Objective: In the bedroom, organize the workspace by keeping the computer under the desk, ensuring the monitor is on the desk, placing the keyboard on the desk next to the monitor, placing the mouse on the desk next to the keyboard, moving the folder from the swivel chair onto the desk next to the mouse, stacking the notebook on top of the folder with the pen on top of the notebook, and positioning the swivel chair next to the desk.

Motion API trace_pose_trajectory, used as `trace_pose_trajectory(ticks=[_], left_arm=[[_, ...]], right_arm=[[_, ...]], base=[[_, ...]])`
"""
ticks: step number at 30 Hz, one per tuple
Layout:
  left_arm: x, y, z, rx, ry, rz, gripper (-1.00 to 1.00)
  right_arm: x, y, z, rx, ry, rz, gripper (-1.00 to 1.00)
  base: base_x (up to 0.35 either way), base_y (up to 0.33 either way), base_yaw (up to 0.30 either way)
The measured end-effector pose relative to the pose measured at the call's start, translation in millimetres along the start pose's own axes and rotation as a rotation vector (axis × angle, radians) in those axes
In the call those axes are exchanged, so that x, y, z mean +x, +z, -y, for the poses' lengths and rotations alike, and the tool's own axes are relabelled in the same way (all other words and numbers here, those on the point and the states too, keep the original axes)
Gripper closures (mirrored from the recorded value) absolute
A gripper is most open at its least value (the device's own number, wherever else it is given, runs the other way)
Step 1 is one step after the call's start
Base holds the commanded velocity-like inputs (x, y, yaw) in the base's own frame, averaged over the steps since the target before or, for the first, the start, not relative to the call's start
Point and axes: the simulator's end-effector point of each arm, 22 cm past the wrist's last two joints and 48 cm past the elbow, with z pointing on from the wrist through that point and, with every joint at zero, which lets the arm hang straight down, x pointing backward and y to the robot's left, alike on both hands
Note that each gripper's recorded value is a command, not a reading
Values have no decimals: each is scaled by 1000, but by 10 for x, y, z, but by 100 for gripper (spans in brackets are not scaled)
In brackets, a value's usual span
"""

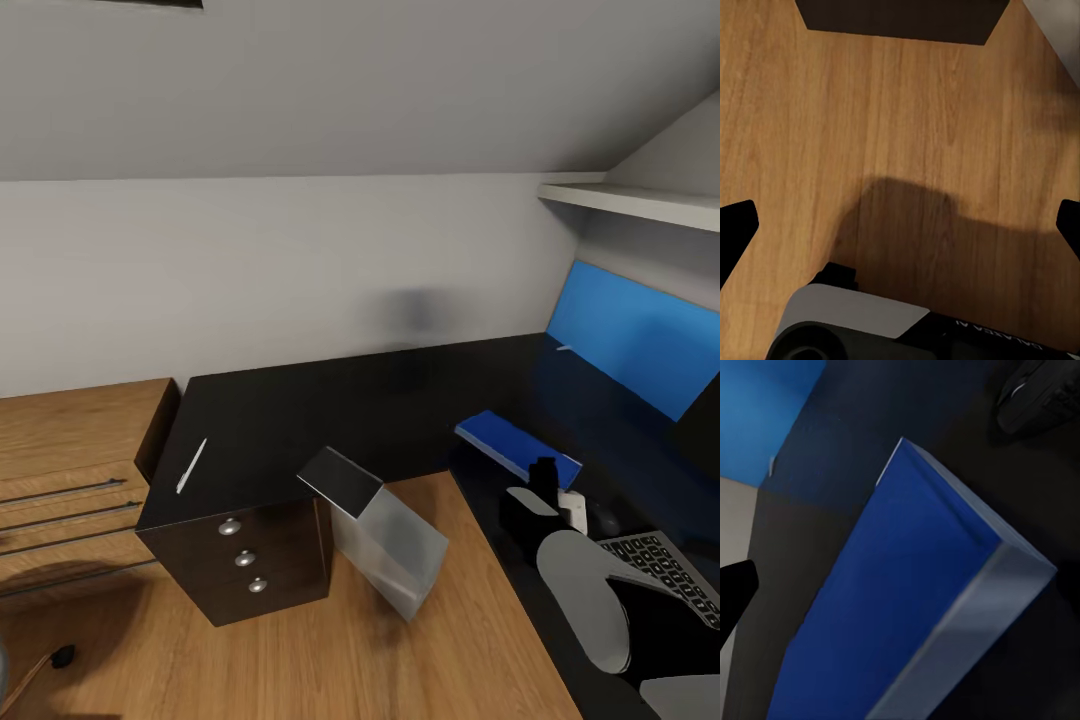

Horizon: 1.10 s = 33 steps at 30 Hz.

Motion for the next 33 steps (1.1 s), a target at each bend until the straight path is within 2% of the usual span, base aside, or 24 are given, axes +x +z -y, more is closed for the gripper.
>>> trace_pose_trajectory(ticks=[23,29,33], left_arm=[[-23,-24,3,1,1,6,-100],[-44,-93,-7,-3,-1,2,-100],[-45,-128,-10,-4,0,-4,-100]], right_arm=[[7,-19,-52,-13,-6,-6,-100],[168,-94,-140,-30,-15,-82,-100],[209,-137,-171,-32,-15,-100,-100]], base=[[-37,0,0],[0,0,0],[0,0,0]])
